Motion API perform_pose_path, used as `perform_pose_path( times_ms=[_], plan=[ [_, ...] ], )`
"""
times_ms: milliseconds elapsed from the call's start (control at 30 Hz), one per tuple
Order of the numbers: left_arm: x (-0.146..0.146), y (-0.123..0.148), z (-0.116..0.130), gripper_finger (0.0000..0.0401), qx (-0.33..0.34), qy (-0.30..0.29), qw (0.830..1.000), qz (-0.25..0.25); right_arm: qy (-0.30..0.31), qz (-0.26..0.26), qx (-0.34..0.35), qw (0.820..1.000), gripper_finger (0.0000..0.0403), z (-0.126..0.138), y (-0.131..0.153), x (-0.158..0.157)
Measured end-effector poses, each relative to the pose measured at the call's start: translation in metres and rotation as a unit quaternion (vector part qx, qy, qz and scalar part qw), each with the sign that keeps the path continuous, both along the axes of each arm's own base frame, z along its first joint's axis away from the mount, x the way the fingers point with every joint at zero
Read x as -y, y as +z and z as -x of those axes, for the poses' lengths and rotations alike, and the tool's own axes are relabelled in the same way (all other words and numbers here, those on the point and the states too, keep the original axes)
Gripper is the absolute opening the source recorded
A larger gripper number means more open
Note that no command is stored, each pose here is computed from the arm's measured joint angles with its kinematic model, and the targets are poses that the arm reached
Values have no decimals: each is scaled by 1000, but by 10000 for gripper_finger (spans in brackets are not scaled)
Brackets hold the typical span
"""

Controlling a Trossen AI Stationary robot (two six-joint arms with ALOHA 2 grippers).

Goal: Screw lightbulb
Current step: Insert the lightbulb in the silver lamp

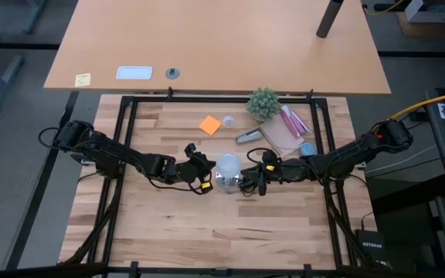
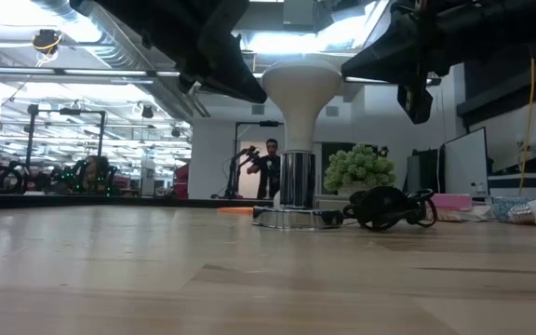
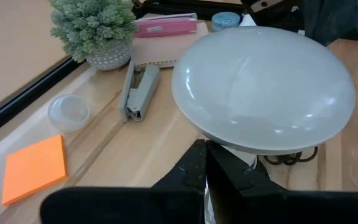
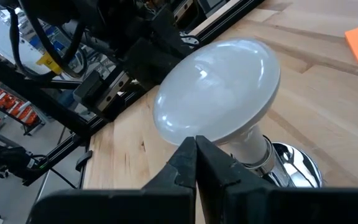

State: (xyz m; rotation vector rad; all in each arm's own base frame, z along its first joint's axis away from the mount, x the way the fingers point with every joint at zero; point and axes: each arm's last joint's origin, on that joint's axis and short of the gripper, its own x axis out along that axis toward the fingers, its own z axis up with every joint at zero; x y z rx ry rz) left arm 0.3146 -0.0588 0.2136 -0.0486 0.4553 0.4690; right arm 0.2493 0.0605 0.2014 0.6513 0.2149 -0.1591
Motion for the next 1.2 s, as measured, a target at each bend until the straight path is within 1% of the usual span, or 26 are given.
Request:
perform_pose_path(
  times_ms=[300,600,800,900,1000,1100,1200],
  plan=[
    [9,-1,3,1,-11,-18,1000,-5,4,1,-1,1000,5,0,0,0],
    [12,-10,10,1,-49,3,999,9,5,6,-1,1000,5,0,0,0],
    [27,-11,16,1,-58,-22,998,4,13,36,21,999,5,5,12,2],
    [37,-11,18,1,-59,-43,997,0,-5,62,38,997,5,11,22,5],
    [46,-8,19,1,-47,-63,997,-3,-43,97,37,994,5,16,28,9],
    [52,-2,16,1,-14,-84,996,-11,-92,142,16,985,5,17,26,12],
    [54,4,12,1,15,-94,995,-21,-118,159,-7,980,5,13,18,16]
  ],
)
